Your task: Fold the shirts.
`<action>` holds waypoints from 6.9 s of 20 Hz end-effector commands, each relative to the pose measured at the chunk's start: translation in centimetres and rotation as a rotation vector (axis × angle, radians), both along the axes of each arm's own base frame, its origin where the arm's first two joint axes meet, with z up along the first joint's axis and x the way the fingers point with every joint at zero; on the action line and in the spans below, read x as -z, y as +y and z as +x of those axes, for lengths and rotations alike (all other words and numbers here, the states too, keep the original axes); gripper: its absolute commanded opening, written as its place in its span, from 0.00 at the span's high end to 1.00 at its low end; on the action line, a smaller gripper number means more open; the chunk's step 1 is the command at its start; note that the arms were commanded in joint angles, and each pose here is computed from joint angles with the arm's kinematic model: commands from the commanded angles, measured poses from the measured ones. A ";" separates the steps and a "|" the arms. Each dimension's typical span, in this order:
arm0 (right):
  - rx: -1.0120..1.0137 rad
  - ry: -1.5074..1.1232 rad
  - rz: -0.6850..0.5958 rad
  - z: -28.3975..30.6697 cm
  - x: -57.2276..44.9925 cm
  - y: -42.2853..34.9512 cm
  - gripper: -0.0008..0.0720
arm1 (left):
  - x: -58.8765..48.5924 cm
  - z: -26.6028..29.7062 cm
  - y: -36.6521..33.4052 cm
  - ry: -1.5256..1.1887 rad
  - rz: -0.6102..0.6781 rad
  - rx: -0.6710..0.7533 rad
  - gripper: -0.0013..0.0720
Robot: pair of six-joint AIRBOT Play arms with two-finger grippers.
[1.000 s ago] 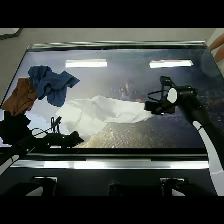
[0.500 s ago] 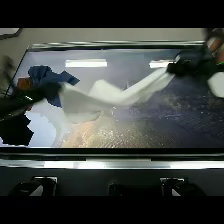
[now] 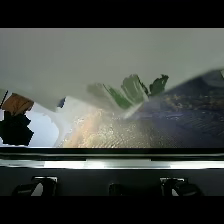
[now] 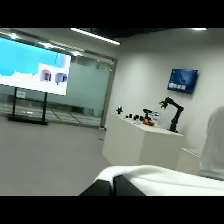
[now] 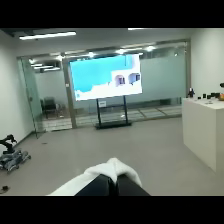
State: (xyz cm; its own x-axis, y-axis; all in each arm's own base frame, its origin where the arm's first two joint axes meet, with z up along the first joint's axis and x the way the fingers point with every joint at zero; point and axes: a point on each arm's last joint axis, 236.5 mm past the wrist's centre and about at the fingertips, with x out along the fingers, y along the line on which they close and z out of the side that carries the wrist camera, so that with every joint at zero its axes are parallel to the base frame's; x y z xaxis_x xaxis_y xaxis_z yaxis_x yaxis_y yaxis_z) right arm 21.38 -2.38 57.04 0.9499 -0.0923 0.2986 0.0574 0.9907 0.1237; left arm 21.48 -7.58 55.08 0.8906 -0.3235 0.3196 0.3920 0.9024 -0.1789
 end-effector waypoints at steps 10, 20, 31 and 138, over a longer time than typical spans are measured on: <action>0.103 0.780 0.094 29.5 28.5 3.5 0.92 | 35.2 24.7 6.0 0.909 0.043 -0.056 0.94; 0.022 1.154 0.510 36.4 50.5 10.8 0.93 | 56.7 26.6 1.8 1.415 -0.008 0.117 0.94; -0.146 1.703 0.581 19.4 50.0 -4.9 0.44 | 58.2 11.5 8.6 1.887 -0.143 0.247 0.40; -0.076 2.099 0.549 5.8 61.2 -2.8 0.32 | 63.9 1.6 5.4 2.060 -0.004 0.330 0.34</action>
State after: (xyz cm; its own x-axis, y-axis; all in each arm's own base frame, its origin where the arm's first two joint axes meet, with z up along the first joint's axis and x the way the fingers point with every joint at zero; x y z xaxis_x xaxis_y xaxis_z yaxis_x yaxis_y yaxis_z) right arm 30.32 -4.68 -3.20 -0.2468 0.2523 -0.9356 0.3921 0.9089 0.1417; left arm 27.84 -1.65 -6.28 -0.2196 -0.5030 -0.8359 -0.1895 0.8625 -0.4692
